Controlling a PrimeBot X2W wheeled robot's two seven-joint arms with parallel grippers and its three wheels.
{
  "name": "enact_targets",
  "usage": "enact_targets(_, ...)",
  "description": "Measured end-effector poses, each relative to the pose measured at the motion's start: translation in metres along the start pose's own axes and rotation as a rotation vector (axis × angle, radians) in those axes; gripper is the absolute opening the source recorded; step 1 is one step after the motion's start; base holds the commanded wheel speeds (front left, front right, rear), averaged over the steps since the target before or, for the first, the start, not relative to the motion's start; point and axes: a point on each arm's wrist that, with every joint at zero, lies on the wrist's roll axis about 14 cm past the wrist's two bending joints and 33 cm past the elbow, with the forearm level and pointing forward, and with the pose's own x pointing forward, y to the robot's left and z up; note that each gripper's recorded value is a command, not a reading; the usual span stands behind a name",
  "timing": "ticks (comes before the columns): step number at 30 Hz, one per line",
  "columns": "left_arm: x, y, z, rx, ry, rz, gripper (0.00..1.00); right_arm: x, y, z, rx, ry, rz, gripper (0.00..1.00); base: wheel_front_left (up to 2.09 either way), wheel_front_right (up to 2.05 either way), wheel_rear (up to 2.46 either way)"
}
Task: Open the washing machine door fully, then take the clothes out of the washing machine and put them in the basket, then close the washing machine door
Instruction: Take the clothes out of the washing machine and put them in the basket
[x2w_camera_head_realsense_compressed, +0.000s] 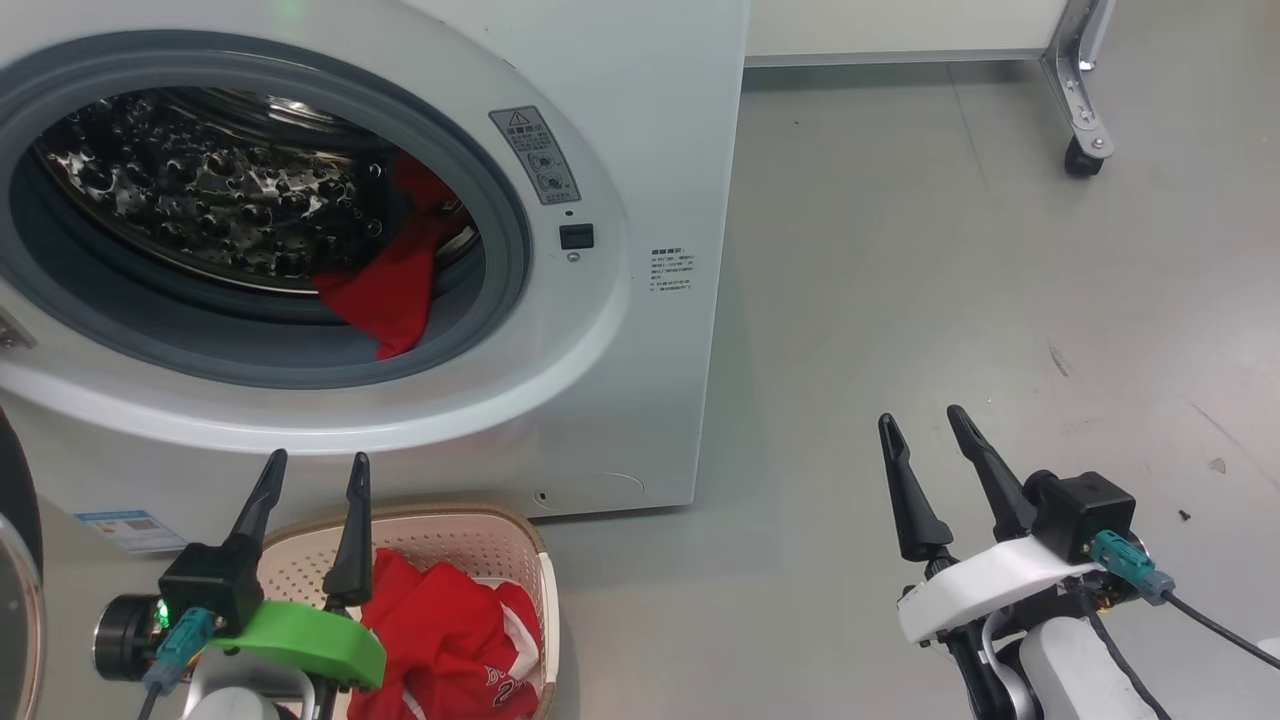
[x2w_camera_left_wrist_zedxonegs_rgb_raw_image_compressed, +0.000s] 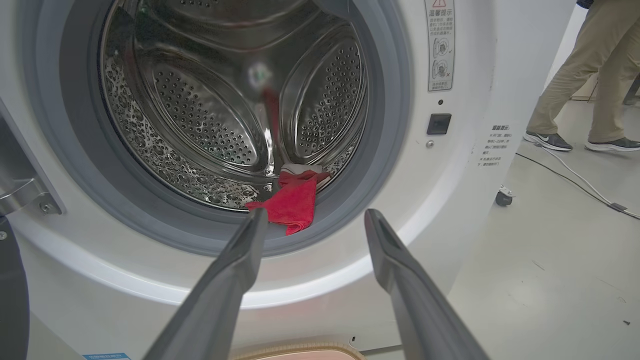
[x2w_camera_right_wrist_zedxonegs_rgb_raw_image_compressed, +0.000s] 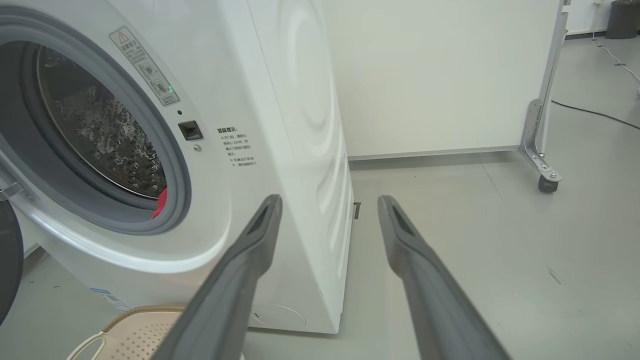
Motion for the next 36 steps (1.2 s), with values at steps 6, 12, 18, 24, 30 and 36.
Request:
enact_targets(6,0.0,-0.002,0.0,0.009,0.001,-0.006,1.0,0.0,0.001,0.0,-0.002,0.0,0.002,1.0,0.0,0.0,0.0)
enact_targets(12,0.001,-0.003,-0.001,0.008,0.003,-0.01,1.0,0.0,0.0,-0.001,-0.001,0.004,0.0,1.0,0.0,0.0,0.0)
enact_targets(18,0.004,-0.003,-0.004,0.004,0.007,-0.012,1.0,0.0,0.001,-0.007,0.002,0.022,0.005,1.0,0.0,0.0,0.0)
enact_targets(24,0.01,0.0,-0.014,0.003,0.033,-0.007,1.0,0.002,-0.004,-0.017,0.004,0.051,-0.007,1.0,0.0,0.0,0.0)
enact_targets(30,0.024,0.008,-0.024,0.032,0.058,-0.019,1.0,0.004,-0.016,-0.031,0.014,0.09,-0.035,1.0,0.0,0.0,0.0)
enact_targets(36,0.055,0.019,-0.022,0.041,0.064,-0.011,1.0,0.01,-0.022,-0.041,0.02,0.117,-0.048,1.0,0.0,0.0,0.0)
